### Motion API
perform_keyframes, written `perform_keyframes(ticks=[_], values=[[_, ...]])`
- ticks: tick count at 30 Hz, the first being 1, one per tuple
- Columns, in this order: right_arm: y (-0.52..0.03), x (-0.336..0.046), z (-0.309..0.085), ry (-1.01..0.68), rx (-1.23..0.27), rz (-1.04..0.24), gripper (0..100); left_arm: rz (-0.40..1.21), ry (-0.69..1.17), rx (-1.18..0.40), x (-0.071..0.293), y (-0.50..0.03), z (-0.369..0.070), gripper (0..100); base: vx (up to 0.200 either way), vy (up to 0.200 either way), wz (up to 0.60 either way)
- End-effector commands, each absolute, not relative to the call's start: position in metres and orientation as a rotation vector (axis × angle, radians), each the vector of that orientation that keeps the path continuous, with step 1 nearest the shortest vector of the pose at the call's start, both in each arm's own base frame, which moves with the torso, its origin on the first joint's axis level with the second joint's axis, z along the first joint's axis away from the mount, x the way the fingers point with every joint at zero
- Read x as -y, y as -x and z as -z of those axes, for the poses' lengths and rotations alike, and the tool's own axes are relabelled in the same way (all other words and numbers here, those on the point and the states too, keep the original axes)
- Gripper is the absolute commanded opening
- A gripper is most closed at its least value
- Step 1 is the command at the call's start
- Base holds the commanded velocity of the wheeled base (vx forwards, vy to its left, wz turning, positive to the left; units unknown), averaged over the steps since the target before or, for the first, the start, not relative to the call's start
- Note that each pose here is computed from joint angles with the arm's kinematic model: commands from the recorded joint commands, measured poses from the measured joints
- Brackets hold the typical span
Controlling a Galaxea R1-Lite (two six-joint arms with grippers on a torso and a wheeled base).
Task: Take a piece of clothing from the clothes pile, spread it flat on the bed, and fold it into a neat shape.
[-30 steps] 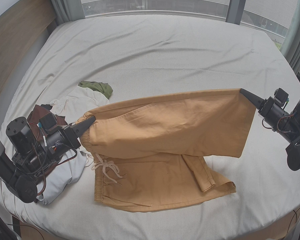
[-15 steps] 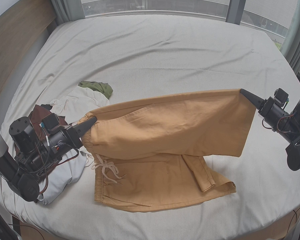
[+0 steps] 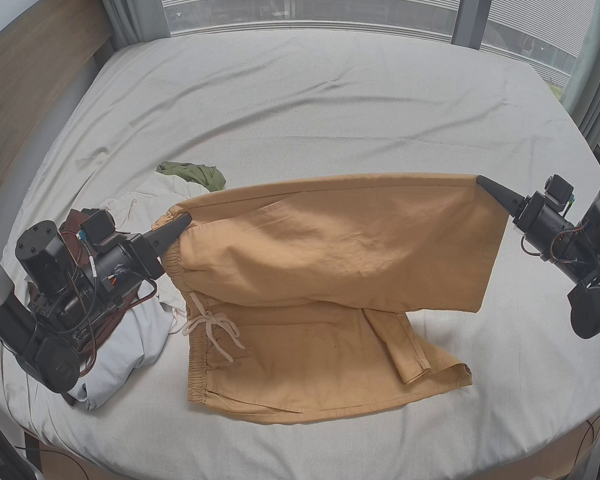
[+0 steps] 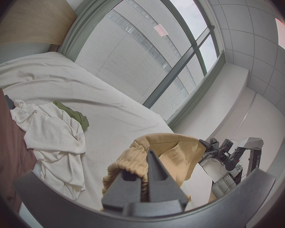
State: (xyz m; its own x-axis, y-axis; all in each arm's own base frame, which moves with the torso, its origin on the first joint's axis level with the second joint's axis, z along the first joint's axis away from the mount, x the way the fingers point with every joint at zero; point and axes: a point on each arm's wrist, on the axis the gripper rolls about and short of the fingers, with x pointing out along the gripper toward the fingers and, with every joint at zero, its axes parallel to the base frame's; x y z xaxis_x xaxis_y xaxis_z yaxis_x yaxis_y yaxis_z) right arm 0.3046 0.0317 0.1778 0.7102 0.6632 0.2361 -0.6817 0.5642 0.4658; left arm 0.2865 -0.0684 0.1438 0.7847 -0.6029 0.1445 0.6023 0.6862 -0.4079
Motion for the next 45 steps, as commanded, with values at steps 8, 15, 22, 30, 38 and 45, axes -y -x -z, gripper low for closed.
perform_keyframes(ticks=[8,15,22,30,38,45], values=[[-0.347,-0.033,-0.149,-0.580,-0.008,-0.776,0,0.570,0.467,-0.010,0.074,-0.325,-0.119,0,0.000,0.000,0.00],[-0.361,-0.036,-0.148,-0.614,-0.004,-0.786,0,0.538,0.468,0.013,0.077,-0.342,-0.114,0,0.000,0.000,0.00],[-0.383,-0.035,-0.140,-0.622,0.007,-0.789,0,0.535,0.468,0.020,0.079,-0.353,-0.109,0,0.000,0.000,0.00],[-0.401,-0.037,-0.130,-0.624,0.012,-0.789,0,0.516,0.475,0.070,0.082,-0.372,-0.110,0,0.000,0.000,0.00],[-0.410,-0.034,-0.132,-0.613,0.043,-0.791,0,0.501,0.482,0.082,0.085,-0.387,-0.102,0,0.000,0.000,0.00],[-0.417,-0.036,-0.136,-0.611,0.049,-0.797,0,0.472,0.497,0.110,0.086,-0.397,-0.100,0,0.000,0.000,0.00]])
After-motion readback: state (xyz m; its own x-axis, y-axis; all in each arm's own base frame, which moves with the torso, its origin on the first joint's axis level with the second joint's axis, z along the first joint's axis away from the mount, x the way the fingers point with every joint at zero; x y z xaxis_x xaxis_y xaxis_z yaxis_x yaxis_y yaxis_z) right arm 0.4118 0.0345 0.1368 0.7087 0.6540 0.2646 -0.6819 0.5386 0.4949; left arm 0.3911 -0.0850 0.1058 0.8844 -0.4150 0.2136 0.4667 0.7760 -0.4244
